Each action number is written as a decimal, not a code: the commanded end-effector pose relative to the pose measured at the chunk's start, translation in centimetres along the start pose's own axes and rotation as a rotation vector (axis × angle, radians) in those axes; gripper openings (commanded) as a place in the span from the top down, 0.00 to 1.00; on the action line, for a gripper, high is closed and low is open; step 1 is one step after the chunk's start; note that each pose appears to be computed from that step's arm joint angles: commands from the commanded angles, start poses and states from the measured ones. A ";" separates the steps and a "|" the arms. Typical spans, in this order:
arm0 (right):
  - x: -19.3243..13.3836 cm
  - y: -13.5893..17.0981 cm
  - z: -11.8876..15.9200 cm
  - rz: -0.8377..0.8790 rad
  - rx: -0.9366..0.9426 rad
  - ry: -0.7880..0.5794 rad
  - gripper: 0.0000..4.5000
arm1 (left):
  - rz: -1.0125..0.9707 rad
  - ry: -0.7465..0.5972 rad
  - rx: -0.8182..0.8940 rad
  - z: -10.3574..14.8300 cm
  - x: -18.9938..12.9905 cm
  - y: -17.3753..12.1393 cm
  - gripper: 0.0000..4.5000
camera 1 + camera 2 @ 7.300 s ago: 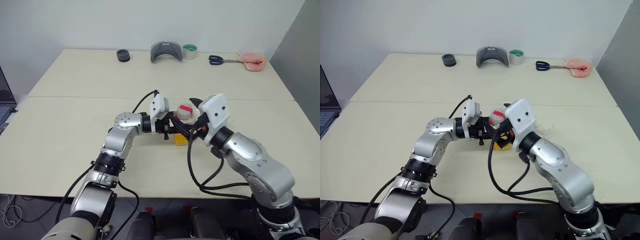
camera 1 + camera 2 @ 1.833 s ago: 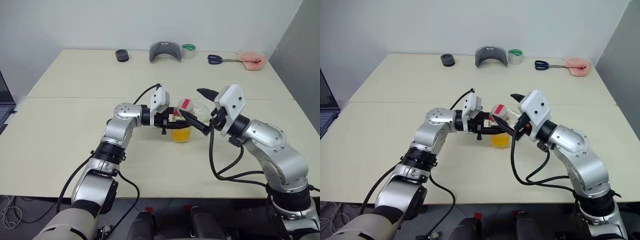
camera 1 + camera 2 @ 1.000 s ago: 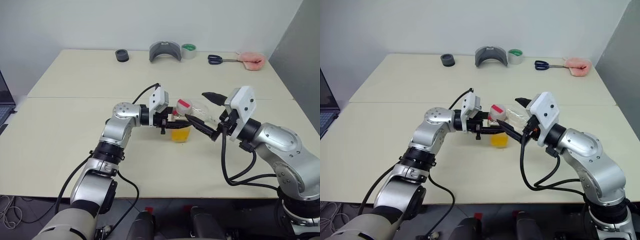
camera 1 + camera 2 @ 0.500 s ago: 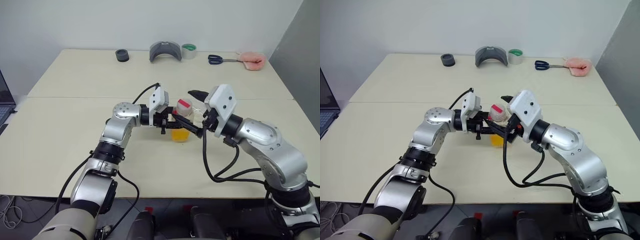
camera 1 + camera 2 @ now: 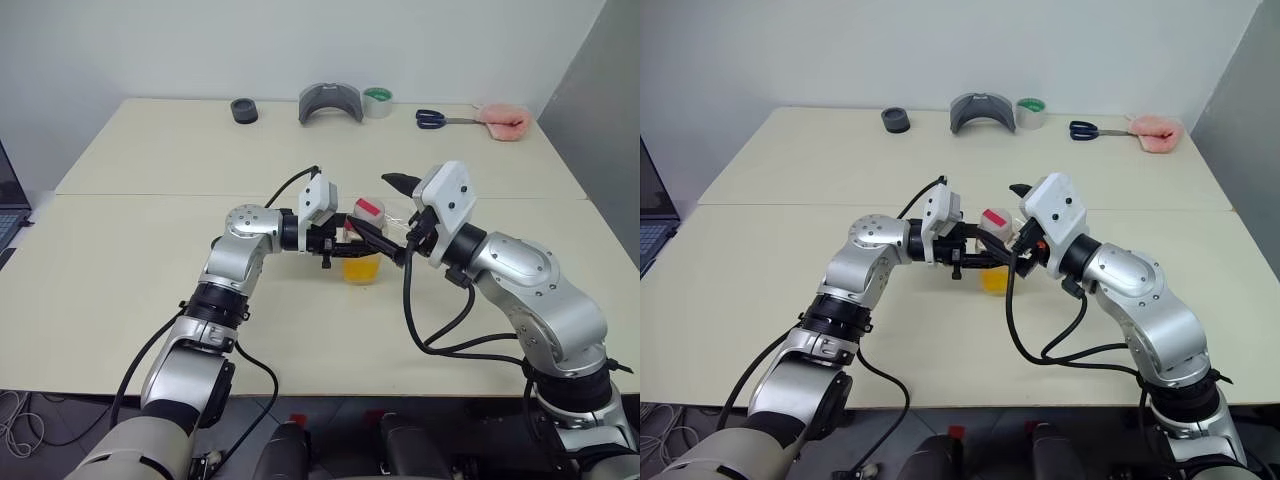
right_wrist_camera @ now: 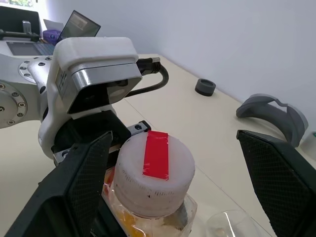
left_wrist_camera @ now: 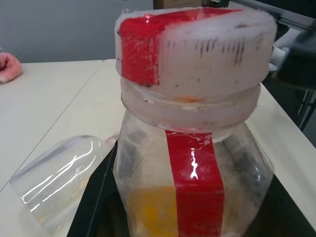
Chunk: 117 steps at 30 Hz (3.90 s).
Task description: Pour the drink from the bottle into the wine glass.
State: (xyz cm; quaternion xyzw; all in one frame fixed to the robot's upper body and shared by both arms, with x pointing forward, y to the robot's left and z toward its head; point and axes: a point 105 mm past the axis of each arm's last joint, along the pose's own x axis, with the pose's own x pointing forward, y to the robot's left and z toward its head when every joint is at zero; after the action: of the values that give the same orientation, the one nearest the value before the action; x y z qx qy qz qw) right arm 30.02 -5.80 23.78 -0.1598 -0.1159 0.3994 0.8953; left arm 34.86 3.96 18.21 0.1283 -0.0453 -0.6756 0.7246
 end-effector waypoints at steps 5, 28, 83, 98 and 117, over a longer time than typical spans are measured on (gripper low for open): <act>-0.8 -0.9 0.7 -0.051 -0.014 -0.023 0.05 | -0.005 -0.042 0.049 1.3 -0.1 -0.1 0.60; -1.7 -1.3 0.7 -0.065 0.001 -0.008 0.05 | -0.006 -0.043 0.046 1.2 -0.1 -0.2 0.60; -2.5 -0.7 0.8 0.005 0.006 -0.003 0.05 | 0.005 -0.043 0.054 1.3 -0.2 0.0 0.60; -2.0 -0.2 2.1 0.110 0.080 -0.048 0.00 | 0.014 -0.047 0.055 1.4 -0.3 0.0 0.60; 0.1 0.1 1.2 0.252 0.121 0.051 0.00 | 0.010 -0.057 0.054 1.4 0.1 -0.2 0.60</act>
State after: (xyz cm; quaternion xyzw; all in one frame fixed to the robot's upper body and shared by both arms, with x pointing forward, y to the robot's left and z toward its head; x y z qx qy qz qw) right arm 30.10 -5.88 23.79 -0.1243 -0.0283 0.4995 0.8569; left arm 34.76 4.00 17.89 0.1261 -0.0466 -0.6715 0.7287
